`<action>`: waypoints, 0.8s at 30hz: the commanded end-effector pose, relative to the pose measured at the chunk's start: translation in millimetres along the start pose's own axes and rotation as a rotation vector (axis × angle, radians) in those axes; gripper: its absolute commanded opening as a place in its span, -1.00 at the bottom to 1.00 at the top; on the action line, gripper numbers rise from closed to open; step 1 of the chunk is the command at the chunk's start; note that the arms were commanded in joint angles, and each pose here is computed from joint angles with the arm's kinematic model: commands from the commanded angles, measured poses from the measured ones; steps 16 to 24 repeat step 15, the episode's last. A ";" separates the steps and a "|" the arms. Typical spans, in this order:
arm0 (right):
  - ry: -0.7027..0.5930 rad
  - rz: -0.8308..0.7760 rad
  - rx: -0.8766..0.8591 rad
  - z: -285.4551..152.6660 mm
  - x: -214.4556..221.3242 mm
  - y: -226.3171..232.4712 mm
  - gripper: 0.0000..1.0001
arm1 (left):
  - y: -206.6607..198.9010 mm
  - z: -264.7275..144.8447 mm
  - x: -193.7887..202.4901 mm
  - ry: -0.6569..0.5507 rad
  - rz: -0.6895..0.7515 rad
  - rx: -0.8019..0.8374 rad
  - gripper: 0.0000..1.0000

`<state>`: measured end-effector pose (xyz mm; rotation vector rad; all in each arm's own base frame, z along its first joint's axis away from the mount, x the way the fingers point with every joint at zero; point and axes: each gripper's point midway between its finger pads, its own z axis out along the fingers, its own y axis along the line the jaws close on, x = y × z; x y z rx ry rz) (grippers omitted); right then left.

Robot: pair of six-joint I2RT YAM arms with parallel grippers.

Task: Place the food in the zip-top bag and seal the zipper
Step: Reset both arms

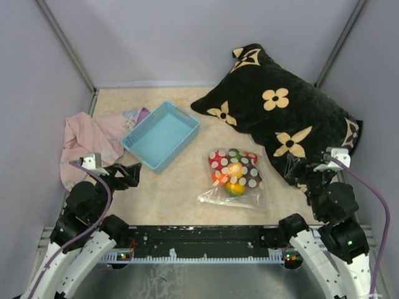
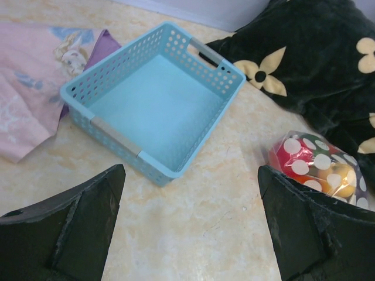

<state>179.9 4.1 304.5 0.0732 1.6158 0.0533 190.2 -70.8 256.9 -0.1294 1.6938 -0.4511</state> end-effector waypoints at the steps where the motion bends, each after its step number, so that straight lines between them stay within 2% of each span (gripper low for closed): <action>1: -0.035 0.044 0.014 -5.9 2.7 -4.6 0.55 | 20.0 -5.7 18.3 0.004 -0.045 -0.068 1.00; 8: -0.030 0.070 0.007 -5.0 17.3 -3.3 0.57 | 24.6 -8.6 19.4 -0.002 -0.073 -0.090 1.00; 24: -0.037 0.063 -0.001 -1.2 17.7 -0.9 0.58 | 28.2 -7.4 22.0 0.003 -0.075 -0.111 1.00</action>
